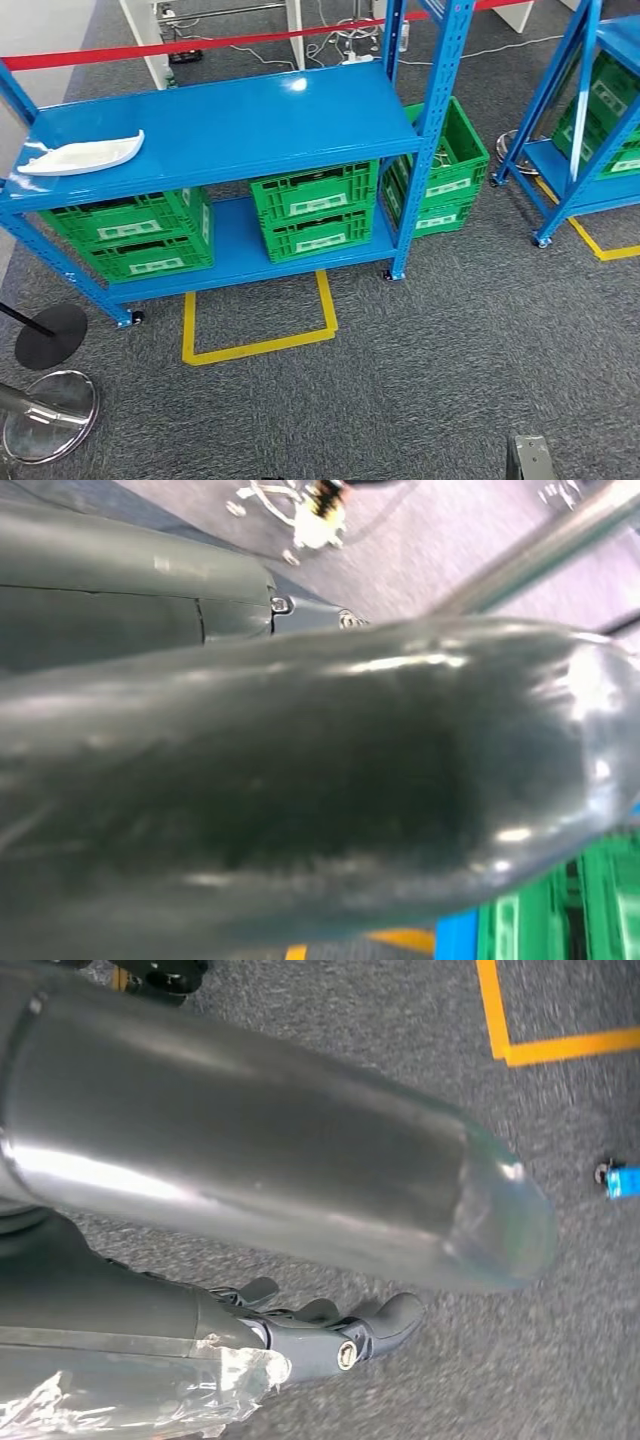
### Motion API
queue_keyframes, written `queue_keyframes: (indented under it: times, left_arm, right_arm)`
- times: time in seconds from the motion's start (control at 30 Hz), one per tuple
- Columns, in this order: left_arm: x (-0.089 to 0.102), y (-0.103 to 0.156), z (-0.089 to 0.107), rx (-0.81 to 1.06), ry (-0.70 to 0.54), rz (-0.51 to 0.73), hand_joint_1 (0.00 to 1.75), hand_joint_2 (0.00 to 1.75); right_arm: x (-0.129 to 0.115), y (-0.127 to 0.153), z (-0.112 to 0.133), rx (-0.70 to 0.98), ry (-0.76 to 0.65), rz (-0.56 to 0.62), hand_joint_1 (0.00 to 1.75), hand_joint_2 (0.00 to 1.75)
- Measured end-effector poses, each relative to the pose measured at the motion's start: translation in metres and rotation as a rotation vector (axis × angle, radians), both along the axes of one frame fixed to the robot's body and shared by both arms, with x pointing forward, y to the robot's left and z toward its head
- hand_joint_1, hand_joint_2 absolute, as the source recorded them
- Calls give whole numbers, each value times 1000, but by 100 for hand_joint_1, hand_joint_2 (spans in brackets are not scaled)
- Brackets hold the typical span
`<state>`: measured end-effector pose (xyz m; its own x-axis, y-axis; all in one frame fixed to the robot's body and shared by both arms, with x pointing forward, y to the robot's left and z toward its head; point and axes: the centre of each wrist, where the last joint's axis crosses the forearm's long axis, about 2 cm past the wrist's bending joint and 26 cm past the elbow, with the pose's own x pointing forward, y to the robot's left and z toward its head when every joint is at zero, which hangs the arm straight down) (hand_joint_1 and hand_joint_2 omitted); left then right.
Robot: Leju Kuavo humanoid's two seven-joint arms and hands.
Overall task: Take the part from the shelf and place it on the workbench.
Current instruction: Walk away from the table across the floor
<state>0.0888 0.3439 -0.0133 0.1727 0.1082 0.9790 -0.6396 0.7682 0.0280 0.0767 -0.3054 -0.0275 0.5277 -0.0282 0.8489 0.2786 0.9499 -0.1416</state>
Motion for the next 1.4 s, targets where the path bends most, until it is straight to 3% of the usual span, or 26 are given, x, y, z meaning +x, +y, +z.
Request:
queue_keyframes:
  times: [1.4]
  left_arm:
    - [1, -3, 0, -3, -3, -19, 0, 0]
  right_arm:
    - [11, 4, 2, -6, -28, -17, 0, 0]
